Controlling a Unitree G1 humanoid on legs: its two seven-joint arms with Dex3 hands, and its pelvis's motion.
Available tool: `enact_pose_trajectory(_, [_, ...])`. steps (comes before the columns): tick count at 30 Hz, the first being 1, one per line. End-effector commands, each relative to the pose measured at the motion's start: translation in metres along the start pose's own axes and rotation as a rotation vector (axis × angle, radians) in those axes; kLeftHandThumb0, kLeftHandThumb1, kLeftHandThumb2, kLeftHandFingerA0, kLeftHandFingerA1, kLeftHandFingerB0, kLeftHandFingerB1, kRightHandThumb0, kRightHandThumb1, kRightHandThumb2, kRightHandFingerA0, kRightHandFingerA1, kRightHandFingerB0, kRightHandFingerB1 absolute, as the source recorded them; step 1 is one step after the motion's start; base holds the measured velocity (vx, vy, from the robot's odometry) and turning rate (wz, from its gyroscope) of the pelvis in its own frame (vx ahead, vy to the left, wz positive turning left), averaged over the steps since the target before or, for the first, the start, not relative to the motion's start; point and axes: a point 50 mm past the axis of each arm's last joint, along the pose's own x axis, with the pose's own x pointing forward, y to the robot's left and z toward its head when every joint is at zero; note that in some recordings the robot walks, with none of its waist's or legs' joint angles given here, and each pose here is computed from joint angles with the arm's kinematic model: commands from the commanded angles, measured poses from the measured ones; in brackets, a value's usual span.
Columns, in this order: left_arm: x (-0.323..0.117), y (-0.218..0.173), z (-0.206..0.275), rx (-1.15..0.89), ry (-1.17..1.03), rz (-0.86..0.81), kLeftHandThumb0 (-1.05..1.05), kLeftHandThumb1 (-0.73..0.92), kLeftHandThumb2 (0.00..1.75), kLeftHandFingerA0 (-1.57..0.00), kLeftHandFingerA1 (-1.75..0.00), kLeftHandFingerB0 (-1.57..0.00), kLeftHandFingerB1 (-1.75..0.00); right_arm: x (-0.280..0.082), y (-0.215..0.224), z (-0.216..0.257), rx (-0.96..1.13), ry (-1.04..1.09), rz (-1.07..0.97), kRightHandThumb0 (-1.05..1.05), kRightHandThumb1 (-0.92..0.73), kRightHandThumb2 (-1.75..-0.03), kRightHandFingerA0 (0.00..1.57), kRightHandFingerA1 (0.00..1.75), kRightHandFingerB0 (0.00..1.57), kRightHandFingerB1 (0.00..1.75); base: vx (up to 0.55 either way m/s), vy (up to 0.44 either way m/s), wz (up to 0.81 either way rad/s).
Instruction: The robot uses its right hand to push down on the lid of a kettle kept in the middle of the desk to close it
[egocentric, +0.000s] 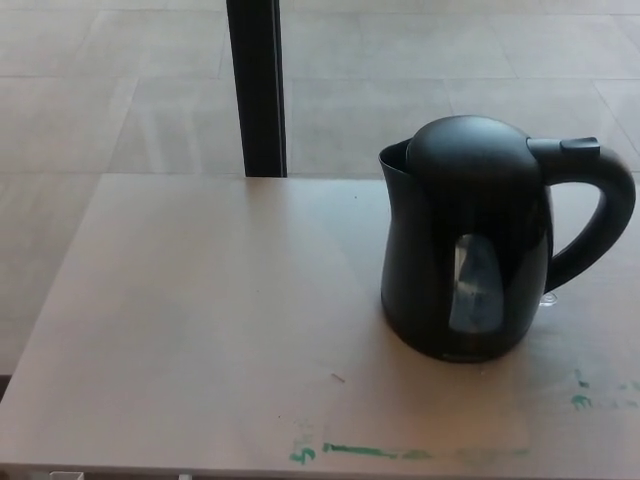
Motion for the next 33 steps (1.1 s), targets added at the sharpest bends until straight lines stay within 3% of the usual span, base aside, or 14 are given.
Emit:
enact_pose_trajectory(1, [-0.003,0.005,-0.002,-0.031,0.008,0.016,-0.72,0.74,0.60,-0.40,-0.45,-0.31,-0.36,-0.041,-0.001,-0.072,0.091,0.133,-0.091,-0.86,-0.80,-1.20,0.04,0.24,0.10,0.24,0.00,0.000,0.00])
enact_pose_trajectory(2, [-0.003,0.006,-0.002,-0.003,0.006,0.015,-0.72,0.75,0.62,-0.41,-0.45,-0.31,-0.37,-0.061,0.004,-0.096,0.143,0.195,-0.152,-0.82,-0.92,-0.75,0.06,0.30,0.14,0.26,0.00,0.000,0.00])
enact_pose_trajectory(5, [-0.004,0.007,-0.004,-0.012,0.011,0.020,-0.71,0.75,0.63,-0.40,-0.45,-0.30,-0.36,-0.088,0.016,-0.122,0.224,0.225,-0.251,-0.81,-0.92,-0.72,0.11,0.47,0.19,0.34,0.00,0.000,0.00])
enact_pose_trajectory(11, [-0.003,0.004,-0.007,-0.001,0.009,0.015,-0.73,0.76,0.63,-0.42,-0.45,-0.30,-0.36,-0.148,0.062,-0.171,0.359,0.369,-0.383,-0.95,-0.92,-0.71,0.11,0.82,0.22,0.61,0.00,0.000,0.00])
enact_pose_trajectory(12, [-0.003,0.004,-0.007,0.001,0.008,0.015,-0.72,0.76,0.62,-0.42,-0.45,-0.31,-0.37,-0.154,0.069,-0.177,0.371,0.394,-0.396,-0.89,-0.73,-1.17,0.19,0.72,0.19,0.63,0.00,0.000,0.00])
enact_pose_trajectory(15, [-0.002,0.002,-0.004,-0.030,0.006,0.003,-0.71,0.76,0.63,-0.39,-0.46,-0.29,-0.37,-0.188,0.109,-0.195,0.458,0.500,-0.411,-1.01,-0.92,-0.74,0.20,0.87,0.21,0.69,0.00,0.000,0.00])
enact_pose_trajectory(16, [-0.002,0.002,-0.005,-0.031,0.003,0.000,-0.72,0.75,0.62,-0.41,-0.46,-0.29,-0.37,-0.196,0.122,-0.199,0.474,0.546,-0.420,-0.94,-0.73,-1.18,0.23,0.75,0.22,0.66,0.00,0.000,0.00])
enact_pose_trajectory(18, [-0.002,0.002,-0.005,-0.039,0.001,0.001,-0.70,0.75,0.62,-0.41,-0.48,-0.30,-0.37,-0.200,0.128,-0.200,0.489,0.554,-0.426,-1.04,-0.91,-0.73,0.18,0.86,0.24,0.65,0.00,0.000,0.00])
enact_pose_trajectory(19, [-0.001,0.002,-0.005,-0.061,0.002,0.004,-0.71,0.74,0.61,-0.40,-0.47,-0.28,-0.36,-0.211,0.142,-0.200,0.534,0.574,-0.437,-0.99,-0.78,-1.22,0.15,0.73,0.27,0.66,0.00,0.000,0.00])
enact_pose_trajectory(24, [-0.001,0.000,-0.004,-0.034,-0.002,-0.017,-0.72,0.75,0.62,-0.39,-0.47,-0.29,-0.38,-0.255,0.191,-0.205,0.692,0.686,-0.456,-0.93,-0.74,-1.17,0.29,0.79,0.27,0.62,0.00,0.000,0.00])
enact_pose_trajectory(25, [-0.002,0.001,-0.005,-0.035,0.005,-0.008,-0.71,0.74,0.62,-0.42,-0.46,-0.29,-0.37,-0.262,0.199,-0.206,0.731,0.713,-0.464,-0.95,-0.87,-0.66,0.22,0.91,0.34,0.62,0.00,0.000,0.00])
enact_pose_trajectory(28, [-0.003,0.003,-0.006,-0.047,0.010,-0.001,-0.71,0.74,0.60,-0.39,-0.45,-0.27,-0.35,-0.275,0.223,-0.204,0.830,0.775,-0.472,-0.89,-0.86,-0.65,0.24,0.92,0.30,0.63,0.00,0.000,0.00])
enact_pose_trajectory(29, [-0.003,0.003,-0.006,-0.030,0.008,-0.004,-0.71,0.77,0.60,-0.38,-0.44,-0.28,-0.35,-0.279,0.240,-0.200,0.868,0.817,-0.461,-0.84,-0.68,-1.13,0.37,0.83,0.37,0.68,0.00,0.000,0.00])
enact_pose_trajectory(33, [0.000,-0.001,0.002,-0.023,-0.014,0.007,-0.72,0.74,0.62,-0.44,-0.46,-0.33,-0.38,-0.282,0.262,-0.195,1.028,0.845,-0.424,-0.87,-0.67,-1.09,0.26,0.83,0.27,0.68,0.00,0.000,0.00])
